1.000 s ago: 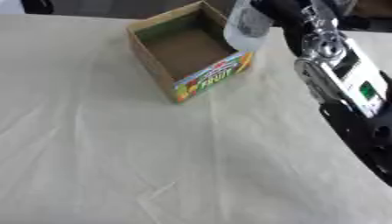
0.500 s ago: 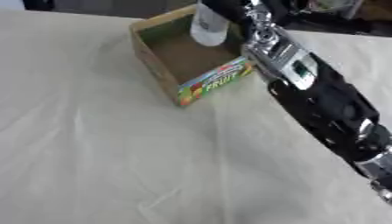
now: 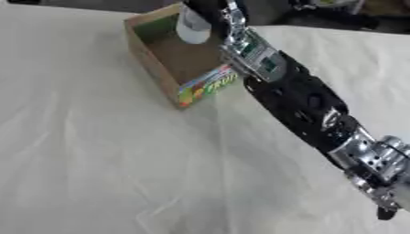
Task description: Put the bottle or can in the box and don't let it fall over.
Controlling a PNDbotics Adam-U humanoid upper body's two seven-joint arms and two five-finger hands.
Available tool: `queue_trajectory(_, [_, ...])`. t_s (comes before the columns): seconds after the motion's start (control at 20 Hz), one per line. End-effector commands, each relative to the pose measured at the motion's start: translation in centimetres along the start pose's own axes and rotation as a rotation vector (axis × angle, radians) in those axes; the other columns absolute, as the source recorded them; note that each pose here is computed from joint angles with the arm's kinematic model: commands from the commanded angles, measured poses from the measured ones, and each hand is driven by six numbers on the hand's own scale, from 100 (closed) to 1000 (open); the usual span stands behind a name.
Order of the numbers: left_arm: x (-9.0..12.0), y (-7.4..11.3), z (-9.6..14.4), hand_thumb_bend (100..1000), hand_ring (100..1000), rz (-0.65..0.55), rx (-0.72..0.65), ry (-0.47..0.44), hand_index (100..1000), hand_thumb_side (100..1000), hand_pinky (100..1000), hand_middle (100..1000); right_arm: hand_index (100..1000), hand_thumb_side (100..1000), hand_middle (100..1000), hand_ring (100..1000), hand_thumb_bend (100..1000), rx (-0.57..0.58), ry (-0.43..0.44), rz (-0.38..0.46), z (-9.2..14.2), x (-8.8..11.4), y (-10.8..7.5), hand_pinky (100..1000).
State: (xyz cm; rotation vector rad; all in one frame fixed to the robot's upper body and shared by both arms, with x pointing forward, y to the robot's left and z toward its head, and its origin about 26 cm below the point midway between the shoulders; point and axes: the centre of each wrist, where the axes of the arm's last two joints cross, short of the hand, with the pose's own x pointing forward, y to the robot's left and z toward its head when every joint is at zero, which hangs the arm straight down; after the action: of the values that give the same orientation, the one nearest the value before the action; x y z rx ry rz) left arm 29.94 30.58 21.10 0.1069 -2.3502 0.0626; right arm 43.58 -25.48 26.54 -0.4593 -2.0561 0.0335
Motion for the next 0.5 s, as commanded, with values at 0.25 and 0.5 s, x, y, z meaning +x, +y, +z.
queue_trajectory(0.25, [1.0,0.1,-0.5,476,651,-0.013,-0.019,-0.037,715,349,1000,715,619,424,1000,1000,100,-0.031,0.006,0.028,-1.1,0.0,-1.2,1000])
queue_trajectory(0.5, [0.9,0.2,-0.5,477,651,-0.014,-0.018,-0.035,715,348,1000,715,836,454,1000,1000,100,0.022,0.035,0.062,-0.8,-0.7,-1.2,1000])
